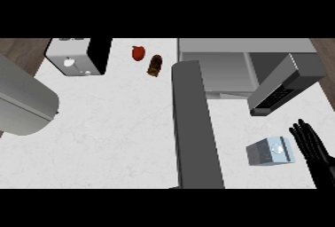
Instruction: Pick up the milk, place it into the microwave and close the microwave
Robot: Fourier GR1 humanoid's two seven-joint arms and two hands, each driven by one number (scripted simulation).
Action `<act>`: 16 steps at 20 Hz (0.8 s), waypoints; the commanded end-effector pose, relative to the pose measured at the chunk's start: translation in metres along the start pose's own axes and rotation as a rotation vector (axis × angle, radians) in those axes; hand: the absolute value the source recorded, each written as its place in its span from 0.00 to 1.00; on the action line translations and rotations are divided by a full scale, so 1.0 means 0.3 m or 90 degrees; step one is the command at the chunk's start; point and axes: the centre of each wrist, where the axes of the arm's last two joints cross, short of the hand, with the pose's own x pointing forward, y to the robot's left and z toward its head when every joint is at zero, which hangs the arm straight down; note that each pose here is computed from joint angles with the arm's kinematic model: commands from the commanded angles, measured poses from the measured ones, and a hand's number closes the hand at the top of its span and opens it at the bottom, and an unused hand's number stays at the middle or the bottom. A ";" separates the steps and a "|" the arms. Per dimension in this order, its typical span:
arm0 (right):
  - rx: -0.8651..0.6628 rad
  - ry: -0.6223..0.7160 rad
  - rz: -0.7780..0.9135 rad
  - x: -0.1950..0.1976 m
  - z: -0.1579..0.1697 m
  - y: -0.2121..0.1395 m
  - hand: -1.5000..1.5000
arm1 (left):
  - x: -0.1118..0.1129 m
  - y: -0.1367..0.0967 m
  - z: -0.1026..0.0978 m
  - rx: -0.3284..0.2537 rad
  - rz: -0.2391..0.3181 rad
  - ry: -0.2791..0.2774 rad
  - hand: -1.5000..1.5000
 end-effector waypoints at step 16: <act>-0.012 0.021 0.022 -0.300 0.016 -0.055 0.00 | 0.069 0.034 0.026 0.003 -0.008 -0.015 0.00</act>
